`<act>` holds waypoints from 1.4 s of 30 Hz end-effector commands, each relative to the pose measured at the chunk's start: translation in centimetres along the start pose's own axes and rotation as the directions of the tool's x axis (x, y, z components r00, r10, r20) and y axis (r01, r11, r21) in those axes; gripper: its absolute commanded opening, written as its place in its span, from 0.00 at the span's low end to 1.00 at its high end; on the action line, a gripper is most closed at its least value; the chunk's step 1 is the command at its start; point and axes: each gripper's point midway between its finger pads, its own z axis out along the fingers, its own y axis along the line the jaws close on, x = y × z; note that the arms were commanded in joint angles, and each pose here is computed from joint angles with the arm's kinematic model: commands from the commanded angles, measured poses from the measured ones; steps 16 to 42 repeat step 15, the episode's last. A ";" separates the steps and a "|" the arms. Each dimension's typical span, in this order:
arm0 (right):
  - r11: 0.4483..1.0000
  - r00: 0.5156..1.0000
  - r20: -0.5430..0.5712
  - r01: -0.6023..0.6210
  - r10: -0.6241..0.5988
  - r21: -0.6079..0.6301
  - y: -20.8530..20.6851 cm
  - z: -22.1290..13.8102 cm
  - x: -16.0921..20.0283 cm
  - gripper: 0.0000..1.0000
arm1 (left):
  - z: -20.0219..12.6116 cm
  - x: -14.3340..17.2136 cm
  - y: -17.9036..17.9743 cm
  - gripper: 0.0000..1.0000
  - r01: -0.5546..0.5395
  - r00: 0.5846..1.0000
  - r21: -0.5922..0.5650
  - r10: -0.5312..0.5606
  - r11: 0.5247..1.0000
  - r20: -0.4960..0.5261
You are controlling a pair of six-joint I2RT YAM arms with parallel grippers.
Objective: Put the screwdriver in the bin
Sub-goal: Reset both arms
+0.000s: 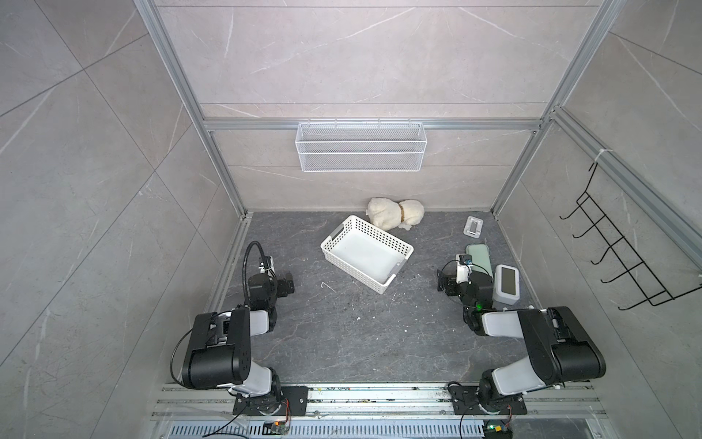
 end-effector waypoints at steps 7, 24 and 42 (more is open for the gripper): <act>1.000 1.000 0.010 0.002 -0.002 -0.019 0.2 0.3 -0.7 0.99 | 0.0 -1.4 -0.4 1.00 0.009 0.998 0.022 -0.010 1.000 0.057; 1.000 1.000 0.012 0.001 -0.001 -0.020 0.3 0.3 -0.8 0.99 | 0.0 -1.4 -0.4 1.00 0.009 0.998 0.021 -0.010 1.000 0.058; 1.000 1.000 0.012 0.001 -0.001 -0.020 0.3 0.3 -0.8 0.99 | 0.0 -1.4 -0.4 1.00 0.009 0.998 0.021 -0.010 1.000 0.058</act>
